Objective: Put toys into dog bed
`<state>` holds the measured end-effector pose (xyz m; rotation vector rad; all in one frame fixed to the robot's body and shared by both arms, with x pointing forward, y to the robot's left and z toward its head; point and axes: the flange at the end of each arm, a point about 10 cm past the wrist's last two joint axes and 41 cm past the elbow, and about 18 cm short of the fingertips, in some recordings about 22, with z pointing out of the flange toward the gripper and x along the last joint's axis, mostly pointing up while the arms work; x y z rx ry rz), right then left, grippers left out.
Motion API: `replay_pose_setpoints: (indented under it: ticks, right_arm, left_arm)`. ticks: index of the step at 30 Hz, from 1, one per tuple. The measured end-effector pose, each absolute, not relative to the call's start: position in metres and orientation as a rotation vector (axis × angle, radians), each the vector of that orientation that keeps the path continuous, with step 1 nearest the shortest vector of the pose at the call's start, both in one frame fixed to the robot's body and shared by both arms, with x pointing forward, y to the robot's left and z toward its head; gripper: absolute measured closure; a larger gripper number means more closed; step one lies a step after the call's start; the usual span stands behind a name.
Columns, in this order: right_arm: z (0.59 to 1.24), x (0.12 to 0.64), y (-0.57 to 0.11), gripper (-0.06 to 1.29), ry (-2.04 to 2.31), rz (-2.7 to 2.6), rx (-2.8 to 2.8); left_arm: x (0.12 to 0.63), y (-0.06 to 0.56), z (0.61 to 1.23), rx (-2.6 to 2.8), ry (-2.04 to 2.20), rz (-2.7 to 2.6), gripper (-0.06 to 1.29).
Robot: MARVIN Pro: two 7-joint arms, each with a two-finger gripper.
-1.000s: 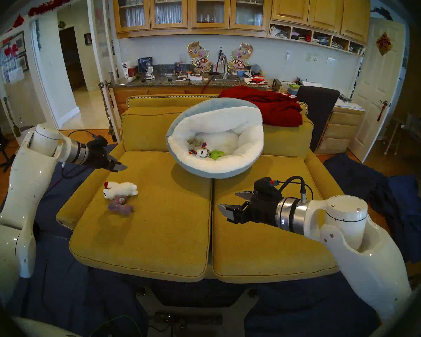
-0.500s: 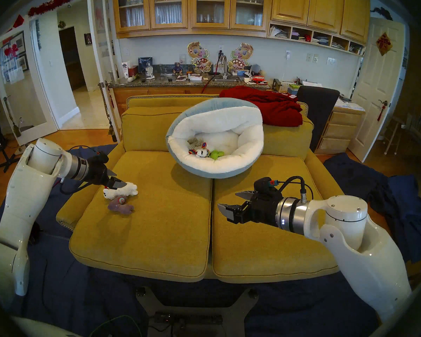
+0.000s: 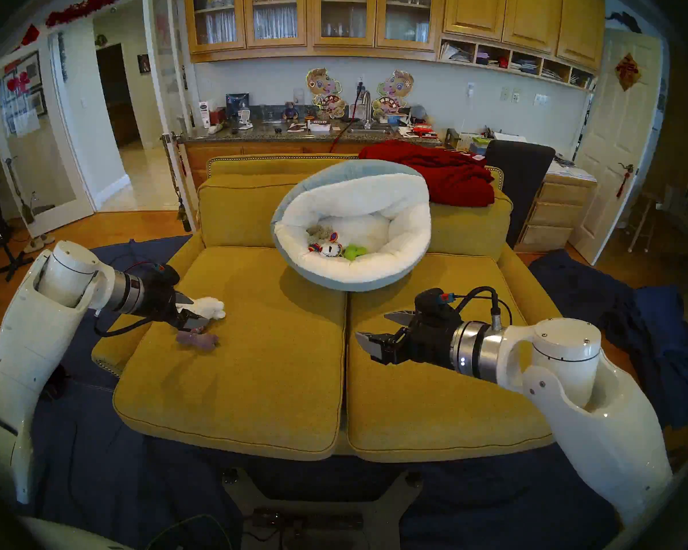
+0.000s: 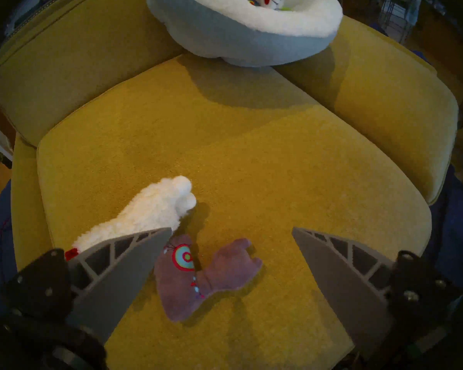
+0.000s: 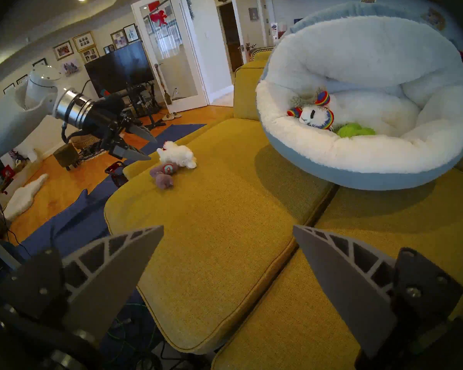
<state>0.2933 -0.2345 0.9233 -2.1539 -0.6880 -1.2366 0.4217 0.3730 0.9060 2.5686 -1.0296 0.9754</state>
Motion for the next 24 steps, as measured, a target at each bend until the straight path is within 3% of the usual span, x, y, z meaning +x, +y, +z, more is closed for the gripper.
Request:
replay_pose_setpoints:
  ticks: [24]
  right_arm:
    - [0.931, 0.293, -0.233, -0.03, -0.702, -1.259, -2.141]
  left_arm:
    - [0.358, 0.374, 0.98, 2.559, -0.912, 1.146, 0.01]
